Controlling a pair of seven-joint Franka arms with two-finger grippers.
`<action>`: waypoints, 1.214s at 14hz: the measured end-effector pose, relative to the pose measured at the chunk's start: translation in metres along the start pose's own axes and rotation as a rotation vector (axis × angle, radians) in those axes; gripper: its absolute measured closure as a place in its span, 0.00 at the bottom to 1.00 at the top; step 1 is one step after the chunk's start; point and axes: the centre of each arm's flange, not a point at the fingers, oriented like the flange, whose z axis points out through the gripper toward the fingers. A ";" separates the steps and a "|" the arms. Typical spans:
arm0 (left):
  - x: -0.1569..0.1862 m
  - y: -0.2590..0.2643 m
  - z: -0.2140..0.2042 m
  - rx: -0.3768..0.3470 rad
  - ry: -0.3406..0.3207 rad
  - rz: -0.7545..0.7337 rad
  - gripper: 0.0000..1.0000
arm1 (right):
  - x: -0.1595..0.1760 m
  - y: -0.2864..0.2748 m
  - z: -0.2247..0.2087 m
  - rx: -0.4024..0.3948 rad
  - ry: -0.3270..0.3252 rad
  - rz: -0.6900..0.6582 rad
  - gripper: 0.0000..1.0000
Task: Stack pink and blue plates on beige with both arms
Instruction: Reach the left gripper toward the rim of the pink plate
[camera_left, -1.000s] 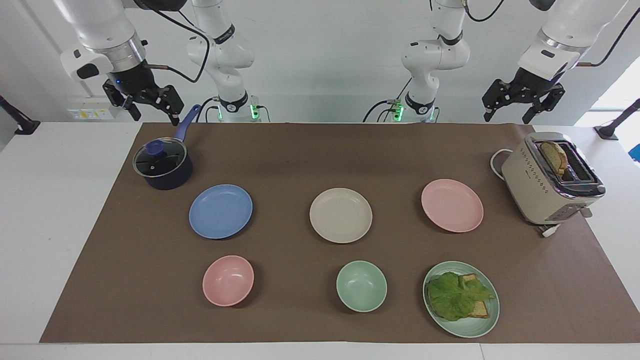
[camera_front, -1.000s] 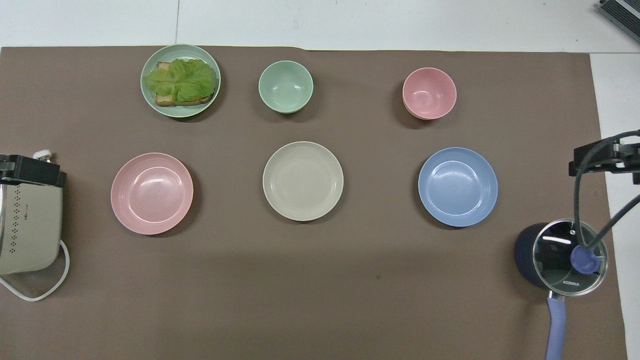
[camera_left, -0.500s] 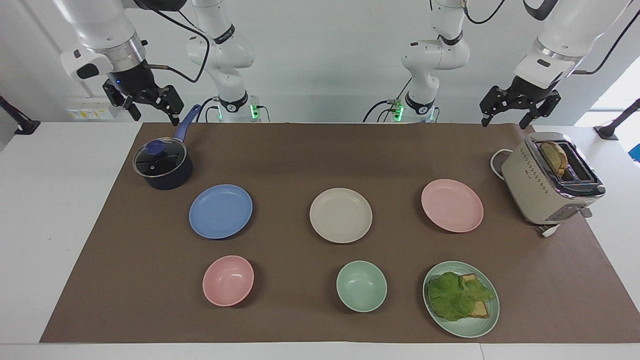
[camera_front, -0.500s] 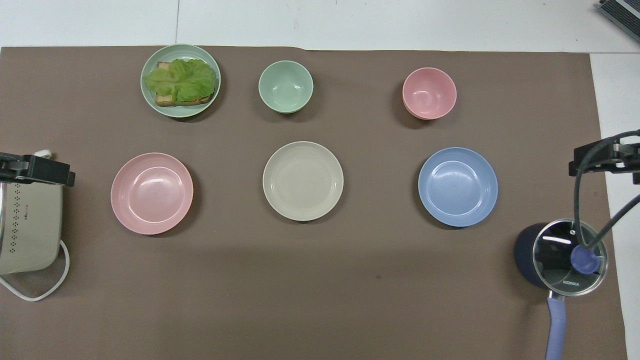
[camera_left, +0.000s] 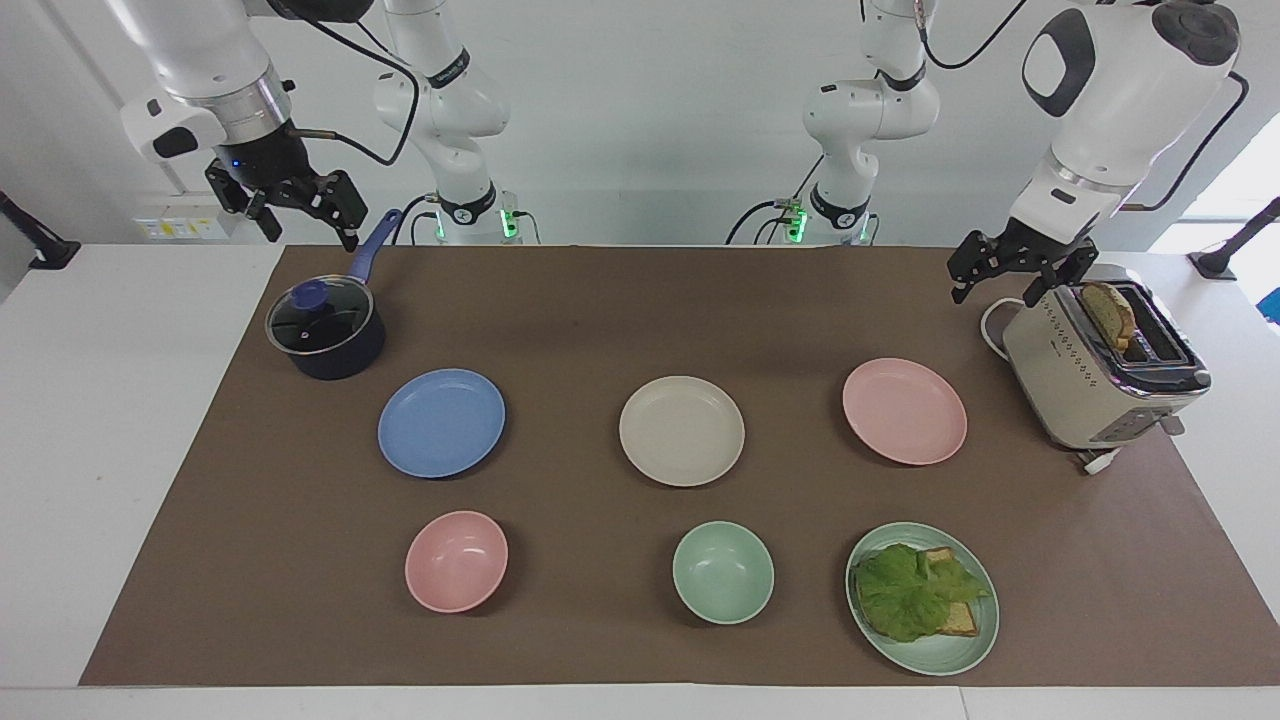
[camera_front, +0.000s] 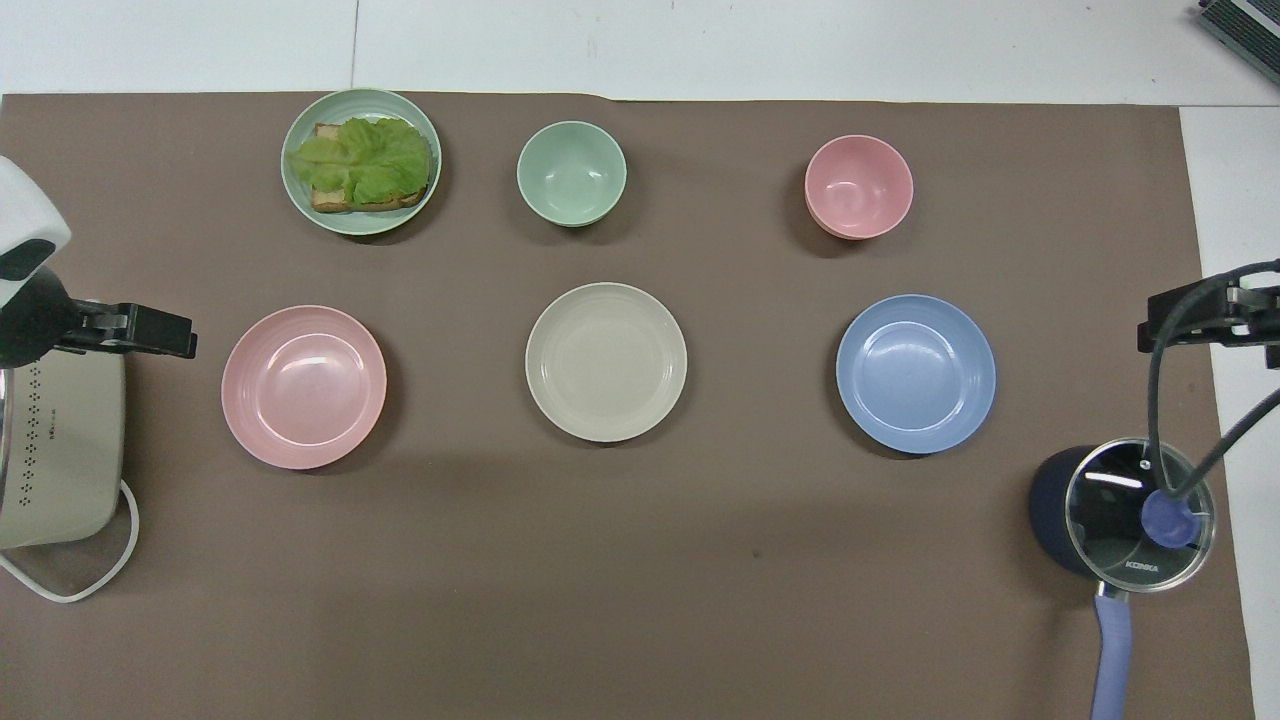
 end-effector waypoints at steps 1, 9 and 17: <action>0.003 -0.006 0.010 0.000 0.004 -0.011 0.00 | 0.000 0.000 0.000 0.000 0.000 0.000 0.00; 0.025 -0.054 0.145 -0.011 -0.051 -0.089 0.00 | 0.000 0.000 0.000 0.000 0.000 0.000 0.00; 0.016 -0.057 0.221 -0.010 -0.037 -0.097 0.00 | 0.000 0.000 0.000 0.000 0.000 0.000 0.00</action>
